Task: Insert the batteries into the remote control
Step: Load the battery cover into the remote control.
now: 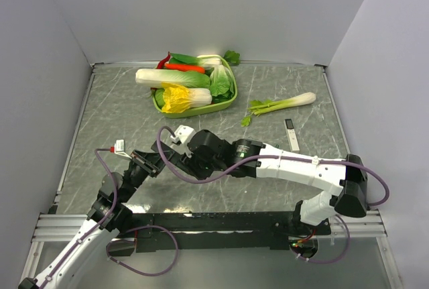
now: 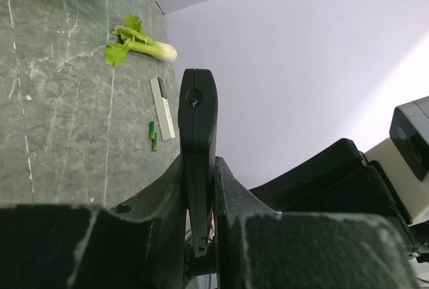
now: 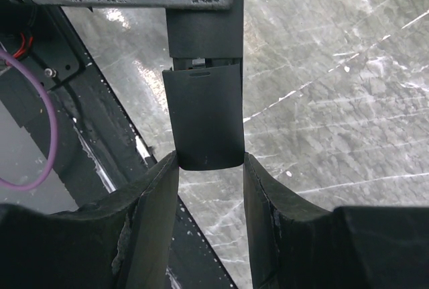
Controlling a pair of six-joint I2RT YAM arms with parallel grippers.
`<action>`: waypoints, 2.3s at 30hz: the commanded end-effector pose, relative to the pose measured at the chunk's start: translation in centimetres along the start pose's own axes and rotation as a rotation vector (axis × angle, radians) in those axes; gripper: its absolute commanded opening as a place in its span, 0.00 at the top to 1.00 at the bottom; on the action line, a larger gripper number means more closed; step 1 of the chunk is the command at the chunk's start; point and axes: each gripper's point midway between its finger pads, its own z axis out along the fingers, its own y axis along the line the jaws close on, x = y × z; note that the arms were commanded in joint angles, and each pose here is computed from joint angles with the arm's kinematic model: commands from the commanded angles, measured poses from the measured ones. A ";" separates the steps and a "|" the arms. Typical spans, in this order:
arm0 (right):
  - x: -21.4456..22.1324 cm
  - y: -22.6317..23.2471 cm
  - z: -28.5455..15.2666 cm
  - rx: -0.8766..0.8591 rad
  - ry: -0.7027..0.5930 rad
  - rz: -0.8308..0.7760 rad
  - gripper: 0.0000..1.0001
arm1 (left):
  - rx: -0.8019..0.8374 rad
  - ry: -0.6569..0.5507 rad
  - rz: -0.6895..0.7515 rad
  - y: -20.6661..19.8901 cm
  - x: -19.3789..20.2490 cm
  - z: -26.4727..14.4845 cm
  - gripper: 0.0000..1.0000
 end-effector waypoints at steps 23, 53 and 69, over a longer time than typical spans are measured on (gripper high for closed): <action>-0.3 0.0 0.0 0.060 0.100 0.055 0.91 | 0.040 0.022 0.021 2.2 1.2 -0.3 0.99; 0.7 0.8 1.5 0.096 0.190 0.027 0.84 | 0.089 -0.024 -0.034 -0.6 -0.1 -0.3 0.99; 0.4 0.7 0.9 0.090 0.151 0.032 0.62 | 0.097 -0.002 0.002 -1.0 0.2 -0.4 0.99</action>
